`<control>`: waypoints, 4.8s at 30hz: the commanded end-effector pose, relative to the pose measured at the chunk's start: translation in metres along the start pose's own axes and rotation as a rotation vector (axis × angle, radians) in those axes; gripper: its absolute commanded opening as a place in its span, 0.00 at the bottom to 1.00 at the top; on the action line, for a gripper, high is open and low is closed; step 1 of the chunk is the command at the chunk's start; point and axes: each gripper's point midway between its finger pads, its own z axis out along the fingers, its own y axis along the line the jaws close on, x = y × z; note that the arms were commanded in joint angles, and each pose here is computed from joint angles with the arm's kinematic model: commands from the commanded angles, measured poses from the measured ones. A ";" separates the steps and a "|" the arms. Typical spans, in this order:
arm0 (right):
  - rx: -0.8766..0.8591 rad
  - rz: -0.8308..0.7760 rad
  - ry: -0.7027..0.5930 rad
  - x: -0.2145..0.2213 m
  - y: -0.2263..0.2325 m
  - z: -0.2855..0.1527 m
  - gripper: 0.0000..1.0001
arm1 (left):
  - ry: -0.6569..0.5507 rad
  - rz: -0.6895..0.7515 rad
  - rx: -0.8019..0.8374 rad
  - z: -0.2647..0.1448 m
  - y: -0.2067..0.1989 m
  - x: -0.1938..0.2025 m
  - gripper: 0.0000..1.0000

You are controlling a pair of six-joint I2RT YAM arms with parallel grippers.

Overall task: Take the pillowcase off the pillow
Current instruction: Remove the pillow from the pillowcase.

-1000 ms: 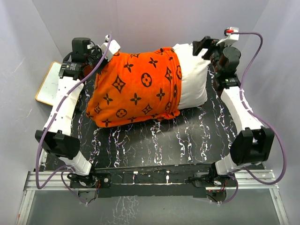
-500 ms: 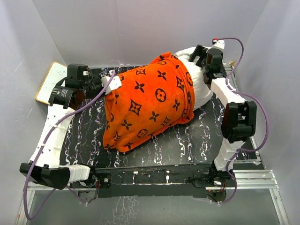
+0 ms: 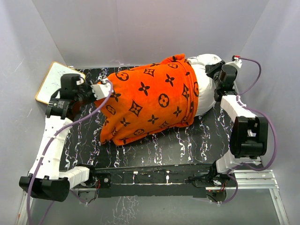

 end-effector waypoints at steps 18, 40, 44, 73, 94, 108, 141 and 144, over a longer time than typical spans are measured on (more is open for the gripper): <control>-0.291 -0.163 -0.078 0.019 0.091 -0.090 0.08 | -0.460 -0.389 -0.017 -0.058 0.124 -0.125 0.94; -0.138 -0.255 0.030 0.087 0.088 -0.128 0.08 | -0.463 -0.222 0.239 0.093 -0.033 -0.334 0.84; -0.073 -0.269 0.083 0.113 0.065 -0.121 0.08 | -0.315 -0.184 0.167 0.100 -0.031 -0.297 0.78; -0.113 -0.224 0.138 0.130 0.046 -0.123 0.64 | -0.092 -0.309 0.340 0.056 -0.032 -0.101 0.21; -1.216 0.128 0.411 0.095 0.169 -0.185 0.98 | -0.163 -0.316 0.421 0.047 -0.055 -0.120 0.00; -1.365 0.042 0.454 0.114 0.180 -0.233 0.89 | -0.160 -0.316 0.278 0.089 -0.026 -0.130 0.00; -0.306 0.011 0.373 0.060 0.040 -0.143 0.98 | -0.379 0.927 0.614 0.035 -0.247 -0.194 0.88; -0.415 -0.021 0.441 0.079 0.071 -0.152 0.98 | -0.323 0.935 0.579 0.047 -0.242 -0.185 0.86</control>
